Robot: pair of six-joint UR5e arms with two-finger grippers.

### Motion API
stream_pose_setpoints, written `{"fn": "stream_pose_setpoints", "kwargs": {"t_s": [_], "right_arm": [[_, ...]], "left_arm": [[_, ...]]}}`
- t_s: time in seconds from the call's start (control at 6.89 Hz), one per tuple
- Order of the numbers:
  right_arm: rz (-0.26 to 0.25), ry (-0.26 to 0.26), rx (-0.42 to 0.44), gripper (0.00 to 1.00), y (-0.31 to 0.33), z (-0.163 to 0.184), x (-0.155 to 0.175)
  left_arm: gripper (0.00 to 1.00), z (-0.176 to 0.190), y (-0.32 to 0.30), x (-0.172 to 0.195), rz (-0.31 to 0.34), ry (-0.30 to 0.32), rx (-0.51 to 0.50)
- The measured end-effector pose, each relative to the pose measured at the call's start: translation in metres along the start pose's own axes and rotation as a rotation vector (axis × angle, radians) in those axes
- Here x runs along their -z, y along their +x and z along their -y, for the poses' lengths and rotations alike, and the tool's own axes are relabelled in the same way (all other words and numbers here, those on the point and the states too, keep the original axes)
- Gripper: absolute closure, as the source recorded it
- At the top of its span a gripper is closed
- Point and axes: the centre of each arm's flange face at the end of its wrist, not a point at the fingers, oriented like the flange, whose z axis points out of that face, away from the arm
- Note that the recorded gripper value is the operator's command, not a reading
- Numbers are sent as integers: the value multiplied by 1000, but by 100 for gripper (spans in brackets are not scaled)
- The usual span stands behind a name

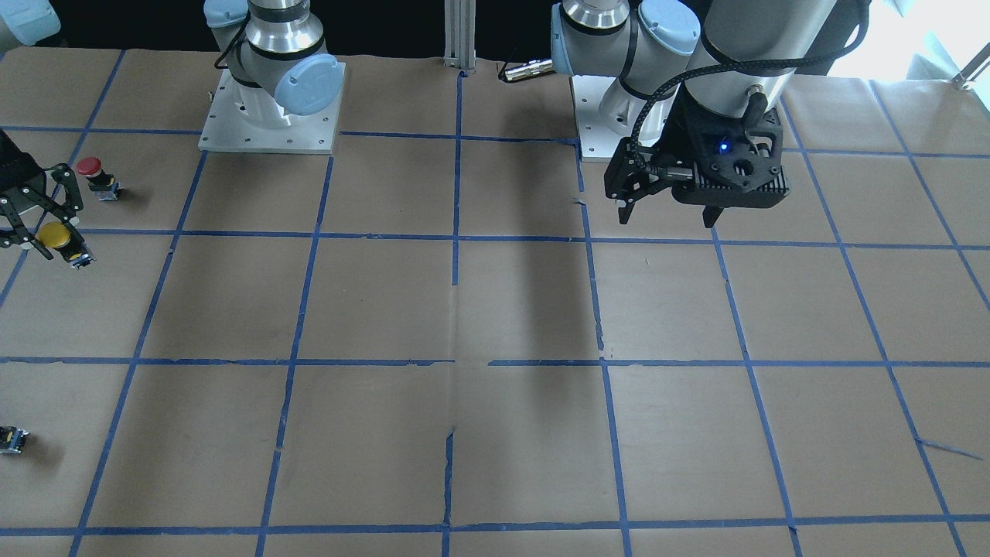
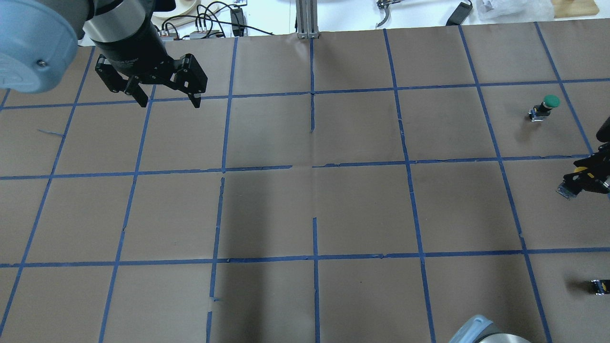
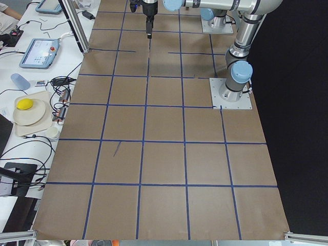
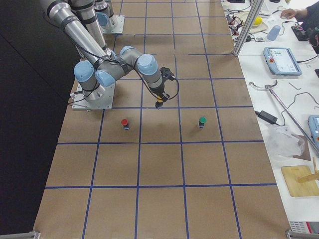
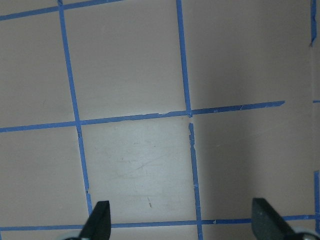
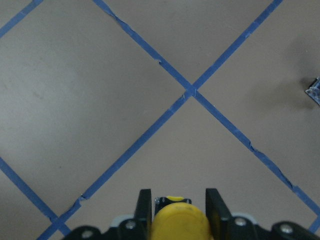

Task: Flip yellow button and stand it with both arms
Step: 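Set the button upright on the table and open the right gripper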

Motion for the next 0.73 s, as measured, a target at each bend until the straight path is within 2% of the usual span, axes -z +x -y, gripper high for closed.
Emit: {"fn": "stream_pose_setpoints", "kwargs": {"t_s": [0.44, 0.73], "right_arm": [[32, 117, 131, 92, 27, -52, -32], [48, 170, 189, 91, 35, -73, -52]], "left_arm": [[0, 0, 0, -2, -15, -4, 11], [0, 0, 0, -3, -16, -5, 11]]}}
